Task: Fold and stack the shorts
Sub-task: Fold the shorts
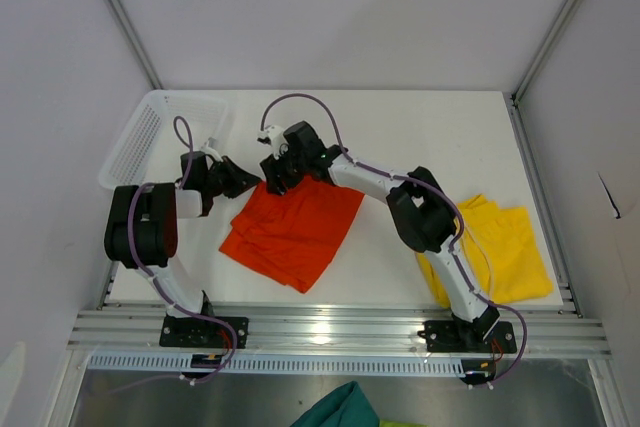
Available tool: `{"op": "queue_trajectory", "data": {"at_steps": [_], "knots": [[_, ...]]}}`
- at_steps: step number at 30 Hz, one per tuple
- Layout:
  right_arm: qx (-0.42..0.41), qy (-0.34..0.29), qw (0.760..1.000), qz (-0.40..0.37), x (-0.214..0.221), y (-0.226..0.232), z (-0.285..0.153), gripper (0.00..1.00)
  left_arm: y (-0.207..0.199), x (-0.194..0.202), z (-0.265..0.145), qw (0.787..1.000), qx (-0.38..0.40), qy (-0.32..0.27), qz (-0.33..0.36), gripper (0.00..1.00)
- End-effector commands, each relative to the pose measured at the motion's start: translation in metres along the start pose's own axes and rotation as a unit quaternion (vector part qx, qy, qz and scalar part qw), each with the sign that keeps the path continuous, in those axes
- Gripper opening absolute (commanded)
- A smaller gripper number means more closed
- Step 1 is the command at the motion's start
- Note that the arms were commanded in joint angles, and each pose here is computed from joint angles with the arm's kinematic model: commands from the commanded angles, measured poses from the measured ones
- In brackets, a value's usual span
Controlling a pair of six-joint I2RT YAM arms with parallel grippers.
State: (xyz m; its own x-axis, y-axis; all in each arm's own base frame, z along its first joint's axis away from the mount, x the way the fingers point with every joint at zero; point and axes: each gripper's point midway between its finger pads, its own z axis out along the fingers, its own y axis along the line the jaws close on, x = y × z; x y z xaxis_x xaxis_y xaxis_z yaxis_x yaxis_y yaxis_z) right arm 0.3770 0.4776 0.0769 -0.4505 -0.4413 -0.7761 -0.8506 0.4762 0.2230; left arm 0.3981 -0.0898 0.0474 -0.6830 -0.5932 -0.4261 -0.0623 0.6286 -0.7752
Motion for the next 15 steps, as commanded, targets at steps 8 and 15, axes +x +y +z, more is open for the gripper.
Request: {"op": "queue_trajectory", "data": {"at_steps": [8,15], "knots": [[-0.024,-0.014,0.999,-0.044,-0.013,0.009,0.002,0.18,-0.011,-0.011,0.004,0.999,0.025,-0.004,0.027,0.10],[-0.065,-0.010,0.995,-0.070,-0.009,0.037,0.005,0.00,-0.012,-0.011,0.004,0.999,0.027,-0.003,0.028,0.08]]}}
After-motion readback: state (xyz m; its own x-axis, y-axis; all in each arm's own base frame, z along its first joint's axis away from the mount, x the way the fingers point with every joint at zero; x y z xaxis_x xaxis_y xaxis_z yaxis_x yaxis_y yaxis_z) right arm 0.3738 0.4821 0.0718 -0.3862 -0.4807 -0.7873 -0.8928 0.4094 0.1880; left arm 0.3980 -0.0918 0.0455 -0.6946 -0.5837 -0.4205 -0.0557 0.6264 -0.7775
